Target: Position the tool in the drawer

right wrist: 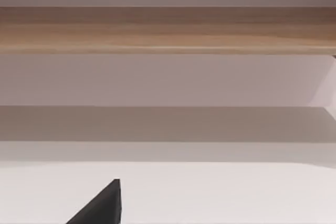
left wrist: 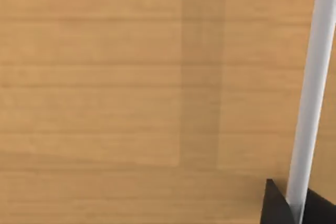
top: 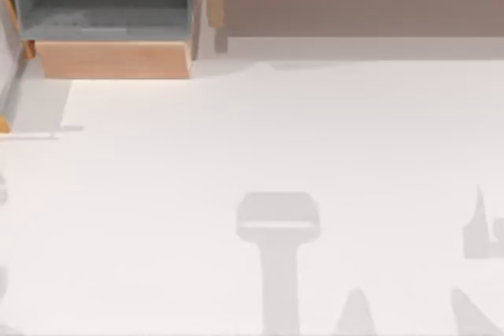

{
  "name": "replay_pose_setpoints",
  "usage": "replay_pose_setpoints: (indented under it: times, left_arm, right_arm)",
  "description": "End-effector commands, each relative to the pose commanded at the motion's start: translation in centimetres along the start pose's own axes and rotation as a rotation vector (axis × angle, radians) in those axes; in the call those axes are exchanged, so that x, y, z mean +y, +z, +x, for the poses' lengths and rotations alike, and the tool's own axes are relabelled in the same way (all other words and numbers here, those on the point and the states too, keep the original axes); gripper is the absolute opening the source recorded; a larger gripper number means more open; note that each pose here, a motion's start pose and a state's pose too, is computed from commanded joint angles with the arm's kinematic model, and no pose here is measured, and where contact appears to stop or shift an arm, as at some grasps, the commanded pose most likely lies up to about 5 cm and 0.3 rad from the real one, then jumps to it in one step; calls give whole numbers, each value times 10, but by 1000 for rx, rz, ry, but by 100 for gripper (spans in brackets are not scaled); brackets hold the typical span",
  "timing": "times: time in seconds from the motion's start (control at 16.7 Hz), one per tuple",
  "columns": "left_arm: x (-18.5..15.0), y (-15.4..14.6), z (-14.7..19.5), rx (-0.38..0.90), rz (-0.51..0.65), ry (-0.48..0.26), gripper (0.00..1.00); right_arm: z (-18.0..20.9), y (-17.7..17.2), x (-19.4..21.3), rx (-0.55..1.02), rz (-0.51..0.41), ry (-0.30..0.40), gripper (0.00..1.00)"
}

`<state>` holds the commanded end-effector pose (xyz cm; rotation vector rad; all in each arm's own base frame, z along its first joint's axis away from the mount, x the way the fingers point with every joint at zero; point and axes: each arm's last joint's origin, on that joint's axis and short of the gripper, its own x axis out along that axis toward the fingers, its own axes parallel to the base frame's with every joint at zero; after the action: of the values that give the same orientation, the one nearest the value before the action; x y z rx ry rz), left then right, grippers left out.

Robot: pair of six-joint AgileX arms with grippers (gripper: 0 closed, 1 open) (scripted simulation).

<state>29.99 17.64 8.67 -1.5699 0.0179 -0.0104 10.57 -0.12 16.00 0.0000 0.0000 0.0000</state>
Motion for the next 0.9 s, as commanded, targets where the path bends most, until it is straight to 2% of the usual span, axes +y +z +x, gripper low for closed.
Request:
replay_pose_setpoints:
  times: [0.18,0.54,0.9]
  left_arm:
    - [-1,-2,19,0,0,0,0]
    - [1,-1,22,0,-4,7,0]
    - [0,1,75,-3,1,0,0]
  right_arm:
    - [0,0,0,0,0,0,100]
    - [0,0,0,0,0,0,100]
    - [0,0,0,0,0,0,100]
